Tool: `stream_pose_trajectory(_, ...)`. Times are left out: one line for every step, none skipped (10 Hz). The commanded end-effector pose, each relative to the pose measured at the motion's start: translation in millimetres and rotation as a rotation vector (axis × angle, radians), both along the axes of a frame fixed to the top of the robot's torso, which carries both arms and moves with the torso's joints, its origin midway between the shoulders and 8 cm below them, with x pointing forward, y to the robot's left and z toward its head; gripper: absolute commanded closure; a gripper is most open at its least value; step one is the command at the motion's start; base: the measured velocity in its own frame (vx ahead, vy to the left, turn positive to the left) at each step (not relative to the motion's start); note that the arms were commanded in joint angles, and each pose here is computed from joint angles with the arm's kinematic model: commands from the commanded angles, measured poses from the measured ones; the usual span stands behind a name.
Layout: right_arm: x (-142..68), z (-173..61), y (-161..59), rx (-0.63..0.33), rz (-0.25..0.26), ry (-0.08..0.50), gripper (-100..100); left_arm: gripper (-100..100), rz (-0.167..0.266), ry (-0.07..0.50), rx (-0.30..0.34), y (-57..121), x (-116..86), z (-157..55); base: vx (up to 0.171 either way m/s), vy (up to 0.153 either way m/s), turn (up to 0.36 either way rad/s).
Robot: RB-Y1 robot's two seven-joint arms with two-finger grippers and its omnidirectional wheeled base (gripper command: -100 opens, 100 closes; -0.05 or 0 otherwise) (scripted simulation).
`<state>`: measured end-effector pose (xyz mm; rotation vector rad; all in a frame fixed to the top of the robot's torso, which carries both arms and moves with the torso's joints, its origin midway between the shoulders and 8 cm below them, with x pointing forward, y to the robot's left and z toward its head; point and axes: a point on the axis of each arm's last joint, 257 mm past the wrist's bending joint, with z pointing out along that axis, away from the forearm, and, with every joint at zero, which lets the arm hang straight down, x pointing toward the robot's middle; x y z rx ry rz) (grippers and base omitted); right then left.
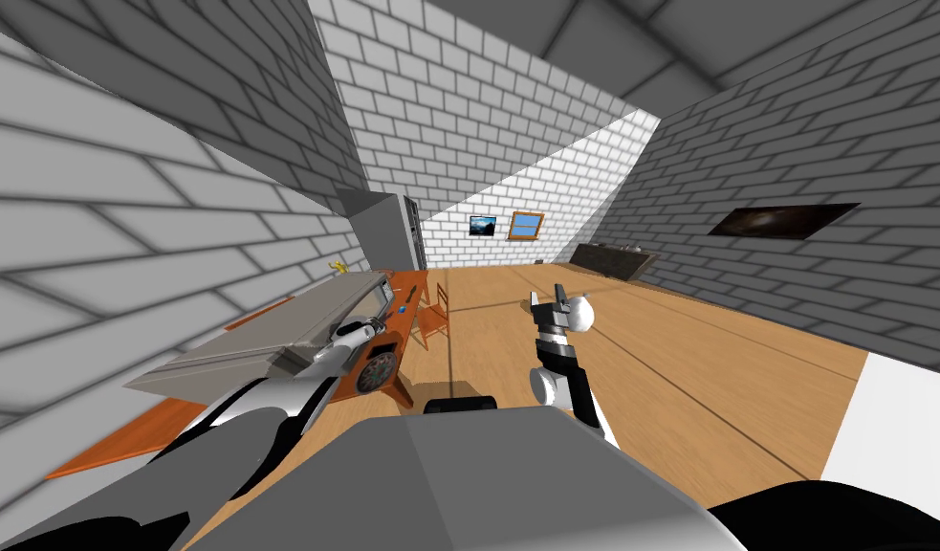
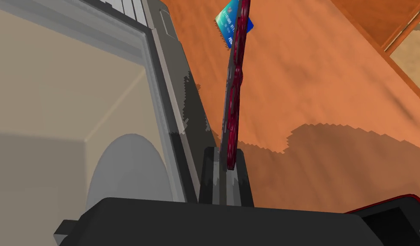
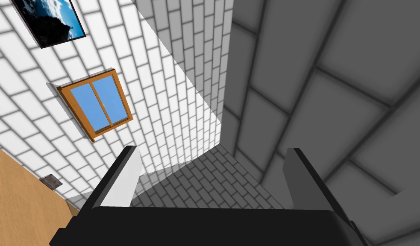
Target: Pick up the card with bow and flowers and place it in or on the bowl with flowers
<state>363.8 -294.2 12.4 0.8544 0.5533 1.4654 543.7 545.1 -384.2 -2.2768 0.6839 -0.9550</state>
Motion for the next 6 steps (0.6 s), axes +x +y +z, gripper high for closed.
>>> stream_pose_trajectory(0.0,0.0,0.0,0.0,0.0,0.0,0,100,0.003,-0.016,0.026,4.4,3.4,4.5,-0.055,-0.018,0.005)
stream_pose_trajectory(0.0,0.0,0.0,0.0,0.0,0.0,0,100,0.004,-0.019,0.021,4.0,3.6,4.6,-0.027,-0.008,0.001)
stream_pose_trajectory(0.0,0.0,0.0,0.0,0.0,0.0,0,100,-0.003,-0.017,0.027,3.4,4.0,4.8,-0.006,-0.003,0.002)
stream_pose_trajectory(0.0,0.0,0.0,0.0,0.0,0.0,0,100,-0.016,-0.01,0.045,3.4,4.0,4.8,0.0,0.0,0.0)
stream_pose_trajectory(0.0,0.0,0.0,0.0,0.0,0.0,0,100,-0.038,-0.03,0.113,5.6,8.9,12.9,-0.04,-0.017,0.007)
stream_pose_trajectory(0.0,0.0,0.0,0.0,0.0,0.0,0,100,-0.052,-0.025,0.137,6.2,9.3,13.8,-0.053,-0.02,0.005)
